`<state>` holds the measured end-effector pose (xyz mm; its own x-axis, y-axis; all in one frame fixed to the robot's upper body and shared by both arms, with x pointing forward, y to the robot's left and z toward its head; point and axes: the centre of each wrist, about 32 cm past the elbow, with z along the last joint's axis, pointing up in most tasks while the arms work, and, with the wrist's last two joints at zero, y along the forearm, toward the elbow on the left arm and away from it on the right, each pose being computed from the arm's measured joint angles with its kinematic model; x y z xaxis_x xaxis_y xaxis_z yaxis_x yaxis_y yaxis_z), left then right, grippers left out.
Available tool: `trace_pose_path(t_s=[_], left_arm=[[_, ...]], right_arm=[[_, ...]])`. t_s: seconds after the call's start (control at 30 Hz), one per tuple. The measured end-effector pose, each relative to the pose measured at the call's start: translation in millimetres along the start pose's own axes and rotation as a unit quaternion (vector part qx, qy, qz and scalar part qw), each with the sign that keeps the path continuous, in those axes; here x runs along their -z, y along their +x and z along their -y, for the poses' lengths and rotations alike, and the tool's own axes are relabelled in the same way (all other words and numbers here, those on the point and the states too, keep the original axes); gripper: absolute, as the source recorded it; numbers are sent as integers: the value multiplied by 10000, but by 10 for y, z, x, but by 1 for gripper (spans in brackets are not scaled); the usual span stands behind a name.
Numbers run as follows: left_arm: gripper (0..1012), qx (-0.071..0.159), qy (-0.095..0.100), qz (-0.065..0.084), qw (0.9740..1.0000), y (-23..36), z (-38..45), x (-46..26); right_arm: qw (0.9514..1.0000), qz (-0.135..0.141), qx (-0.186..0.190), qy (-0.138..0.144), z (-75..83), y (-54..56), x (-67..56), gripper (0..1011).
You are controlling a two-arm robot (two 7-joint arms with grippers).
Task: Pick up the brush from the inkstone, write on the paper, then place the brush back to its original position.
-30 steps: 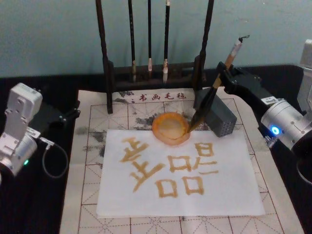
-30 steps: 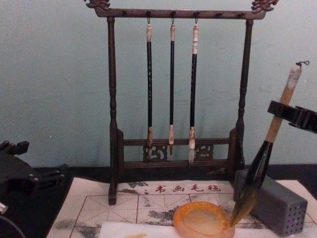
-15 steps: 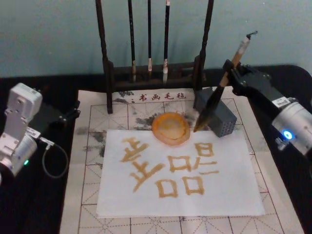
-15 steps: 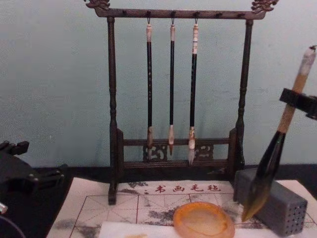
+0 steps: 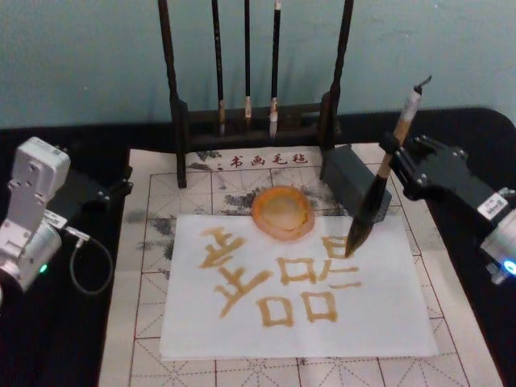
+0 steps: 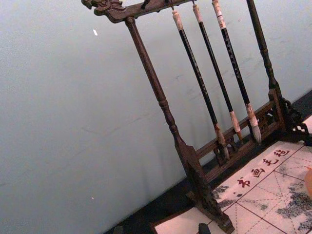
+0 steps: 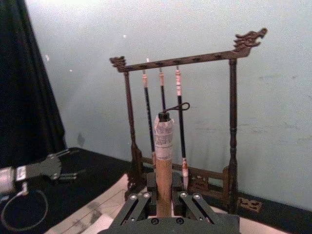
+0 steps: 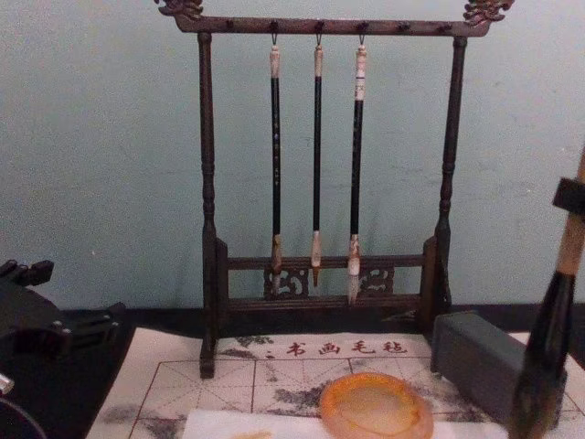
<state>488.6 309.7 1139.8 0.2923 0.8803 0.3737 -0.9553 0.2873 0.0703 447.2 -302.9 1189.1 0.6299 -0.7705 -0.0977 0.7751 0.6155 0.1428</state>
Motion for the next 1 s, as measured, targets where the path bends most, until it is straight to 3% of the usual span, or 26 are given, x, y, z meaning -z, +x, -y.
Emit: trace_pose_path(t_s=[0.37, 1.0], left_arm=[[1001, 0, 0, 0, 10000, 0, 0, 0], [1001, 0, 0, 0, 10000, 0, 0, 0]], right_arm=[[9993, 231, -294, 17, 260, -135, 56, 201], [9982, 230, -540, -86, 263, -288, 176, 201]])
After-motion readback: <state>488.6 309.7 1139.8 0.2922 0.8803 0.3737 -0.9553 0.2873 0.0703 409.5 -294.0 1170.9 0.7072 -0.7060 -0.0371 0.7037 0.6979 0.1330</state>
